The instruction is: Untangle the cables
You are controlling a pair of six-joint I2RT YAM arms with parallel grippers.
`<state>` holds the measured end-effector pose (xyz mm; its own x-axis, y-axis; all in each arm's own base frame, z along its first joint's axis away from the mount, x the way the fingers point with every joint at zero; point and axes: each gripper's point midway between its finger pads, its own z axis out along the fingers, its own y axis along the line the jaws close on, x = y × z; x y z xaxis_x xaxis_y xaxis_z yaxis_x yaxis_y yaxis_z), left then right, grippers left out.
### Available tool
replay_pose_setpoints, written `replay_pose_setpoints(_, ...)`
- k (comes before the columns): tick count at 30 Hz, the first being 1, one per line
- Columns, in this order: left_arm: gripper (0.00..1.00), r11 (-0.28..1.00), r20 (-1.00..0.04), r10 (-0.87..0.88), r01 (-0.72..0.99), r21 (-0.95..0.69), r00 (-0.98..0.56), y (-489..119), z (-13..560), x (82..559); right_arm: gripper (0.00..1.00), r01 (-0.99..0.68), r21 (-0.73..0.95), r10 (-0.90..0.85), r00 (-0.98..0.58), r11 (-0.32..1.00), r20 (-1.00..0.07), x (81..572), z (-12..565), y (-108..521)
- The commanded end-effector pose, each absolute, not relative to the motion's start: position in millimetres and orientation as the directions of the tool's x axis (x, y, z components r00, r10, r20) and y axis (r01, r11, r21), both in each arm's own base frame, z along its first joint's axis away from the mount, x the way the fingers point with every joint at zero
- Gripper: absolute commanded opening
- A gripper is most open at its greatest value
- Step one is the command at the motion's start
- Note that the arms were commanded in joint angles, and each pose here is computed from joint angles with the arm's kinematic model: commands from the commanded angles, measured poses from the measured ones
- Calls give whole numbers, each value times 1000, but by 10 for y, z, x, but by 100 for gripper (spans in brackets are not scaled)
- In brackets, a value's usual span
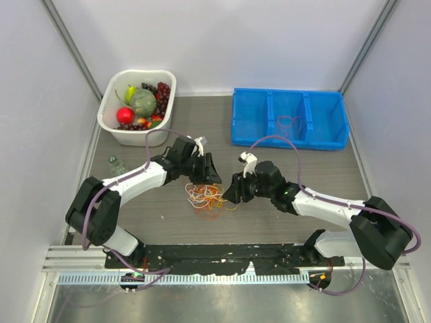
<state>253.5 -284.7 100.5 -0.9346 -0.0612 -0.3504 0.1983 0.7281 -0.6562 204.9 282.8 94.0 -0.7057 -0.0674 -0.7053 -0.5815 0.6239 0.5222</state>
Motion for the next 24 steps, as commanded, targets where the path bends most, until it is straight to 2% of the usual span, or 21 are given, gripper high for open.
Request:
replay_pose_setpoints(1, 47, 663, -371, -111, 209, -719, -922, -3026, 1138, 2703, 50, -681, 476, -96, -622, 556, -777, 2134, 1160, 3087)
replay_pose_setpoints(8, 44, 704, -330, -109, 161, -691, -937, -2955, 821, 2654, 43, -679, 469, -123, -632, 565, -765, 2097, 1042, 3170)
replay_pose_setpoints(16, 43, 735, -308, -119, 125, -667, -944, -2839, 604, 2540, 42, -693, 444, -160, -622, 568, -766, 2093, 947, 3247)
replay_pose_setpoints(18, 43, 741, -308, -123, 119, -661, -943, -2816, 569, 2530, 38, -704, 439, -170, -615, 558, -770, 2058, 947, 3284)
replay_pose_setpoints(24, 43, 762, -311, -128, 107, -638, -942, -2753, 507, 2502, 8, -719, 455, -134, -598, 526, -790, 1972, 1223, 3325)
